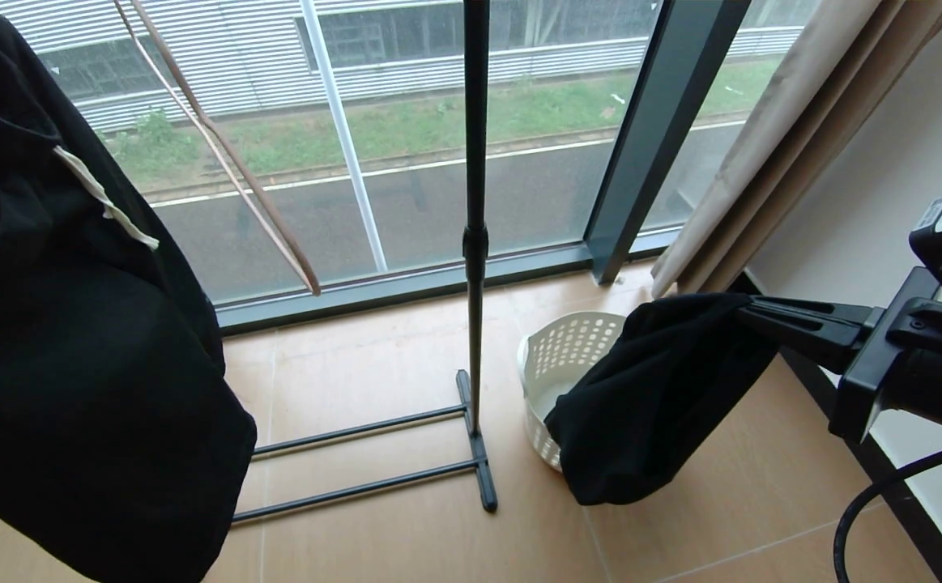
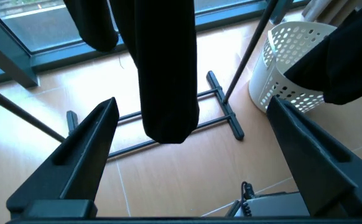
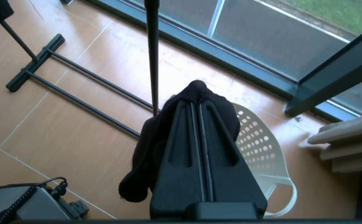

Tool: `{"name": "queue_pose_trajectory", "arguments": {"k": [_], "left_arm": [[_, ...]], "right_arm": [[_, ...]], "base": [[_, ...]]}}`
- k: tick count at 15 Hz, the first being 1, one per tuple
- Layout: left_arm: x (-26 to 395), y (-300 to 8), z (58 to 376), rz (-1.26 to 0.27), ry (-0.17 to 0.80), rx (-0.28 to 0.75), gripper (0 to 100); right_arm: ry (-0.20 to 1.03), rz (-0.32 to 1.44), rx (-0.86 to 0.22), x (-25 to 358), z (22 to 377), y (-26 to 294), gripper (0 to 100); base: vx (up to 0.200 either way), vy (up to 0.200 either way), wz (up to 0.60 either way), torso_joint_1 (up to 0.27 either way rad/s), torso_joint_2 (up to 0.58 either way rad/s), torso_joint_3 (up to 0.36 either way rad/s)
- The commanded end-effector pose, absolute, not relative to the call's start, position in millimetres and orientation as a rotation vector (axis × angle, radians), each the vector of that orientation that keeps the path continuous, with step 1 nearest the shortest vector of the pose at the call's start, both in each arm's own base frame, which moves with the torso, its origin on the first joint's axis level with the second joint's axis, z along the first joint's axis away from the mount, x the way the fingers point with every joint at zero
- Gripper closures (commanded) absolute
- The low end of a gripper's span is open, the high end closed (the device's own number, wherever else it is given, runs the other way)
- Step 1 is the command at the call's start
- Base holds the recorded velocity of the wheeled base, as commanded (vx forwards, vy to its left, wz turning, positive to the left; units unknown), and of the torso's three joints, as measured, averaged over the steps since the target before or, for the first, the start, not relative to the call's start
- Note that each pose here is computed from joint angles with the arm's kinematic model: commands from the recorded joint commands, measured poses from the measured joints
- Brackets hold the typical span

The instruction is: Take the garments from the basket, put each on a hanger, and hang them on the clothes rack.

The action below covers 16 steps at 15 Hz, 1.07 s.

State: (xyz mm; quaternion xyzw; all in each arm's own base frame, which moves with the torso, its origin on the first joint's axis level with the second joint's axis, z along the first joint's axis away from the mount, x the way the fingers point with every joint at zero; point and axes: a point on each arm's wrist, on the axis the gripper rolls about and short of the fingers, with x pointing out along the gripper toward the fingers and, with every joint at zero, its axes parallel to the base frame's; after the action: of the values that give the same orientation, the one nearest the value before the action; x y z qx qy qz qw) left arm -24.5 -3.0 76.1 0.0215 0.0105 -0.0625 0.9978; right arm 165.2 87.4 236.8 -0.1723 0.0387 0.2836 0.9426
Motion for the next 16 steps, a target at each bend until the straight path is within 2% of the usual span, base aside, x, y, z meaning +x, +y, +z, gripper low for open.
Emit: {"name": "queue_pose_trajectory", "arguments": {"k": [1, 10, 16], "left_arm": [[-24.4, -3.0, 76.2, -0.125, 0.022, 0.043, 0], [-24.4, -3.0, 76.2, -0.125, 0.022, 0.044, 0], [-24.4, -3.0, 76.2, -0.125, 0.022, 0.043, 0]], "right_arm": [[0.083, 0.58, -0.353, 165.7, 235.8, 87.7, 100], [0.084, 0.58, -0.353, 165.7, 235.3, 87.7, 100], [0.091, 0.581, -0.354, 165.4, 233.6, 87.5, 100]], "base": [[0.0, 0.0, 0.0, 0.207, -0.53, -0.119], [0.0, 0.0, 0.0, 0.242, -0.57, -0.128], [0.0, 0.0, 0.0, 0.183, -0.41, -0.031]]}}
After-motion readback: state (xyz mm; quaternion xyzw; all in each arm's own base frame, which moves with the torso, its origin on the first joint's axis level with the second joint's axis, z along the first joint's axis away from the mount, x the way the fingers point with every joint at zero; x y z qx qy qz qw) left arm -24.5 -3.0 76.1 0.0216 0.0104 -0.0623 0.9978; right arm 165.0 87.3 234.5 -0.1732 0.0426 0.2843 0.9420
